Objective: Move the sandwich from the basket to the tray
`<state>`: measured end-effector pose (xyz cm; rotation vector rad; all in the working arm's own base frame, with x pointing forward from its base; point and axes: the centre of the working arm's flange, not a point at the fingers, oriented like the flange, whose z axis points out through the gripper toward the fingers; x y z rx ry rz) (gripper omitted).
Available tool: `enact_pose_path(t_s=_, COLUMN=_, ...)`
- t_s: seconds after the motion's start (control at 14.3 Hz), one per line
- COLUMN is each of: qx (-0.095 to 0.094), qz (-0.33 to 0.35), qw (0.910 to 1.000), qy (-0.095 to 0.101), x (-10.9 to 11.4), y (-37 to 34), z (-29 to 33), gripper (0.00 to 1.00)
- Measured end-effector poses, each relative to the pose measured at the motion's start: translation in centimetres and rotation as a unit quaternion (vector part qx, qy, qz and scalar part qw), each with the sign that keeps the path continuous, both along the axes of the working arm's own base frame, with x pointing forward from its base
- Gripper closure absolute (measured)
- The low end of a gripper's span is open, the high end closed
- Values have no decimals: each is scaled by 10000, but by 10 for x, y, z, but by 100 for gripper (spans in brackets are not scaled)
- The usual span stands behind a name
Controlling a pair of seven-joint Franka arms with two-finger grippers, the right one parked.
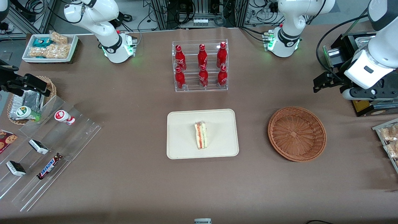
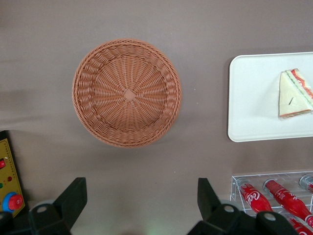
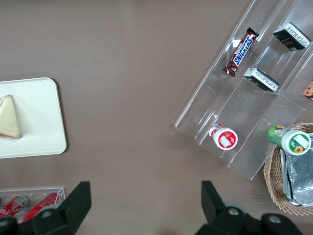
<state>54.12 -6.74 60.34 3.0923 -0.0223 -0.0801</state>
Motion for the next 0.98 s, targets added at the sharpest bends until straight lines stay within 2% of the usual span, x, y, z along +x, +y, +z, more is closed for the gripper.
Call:
enact_pose_path(t_s=0.21, qx=124, qz=-1, qw=9999, qy=-19, x=0, y=3, z=0, gripper=0)
enact_pose_path(t_s=0.98, qx=130, qz=-19, qw=9999, qy=-34, x=0, y=2, z=1, gripper=0)
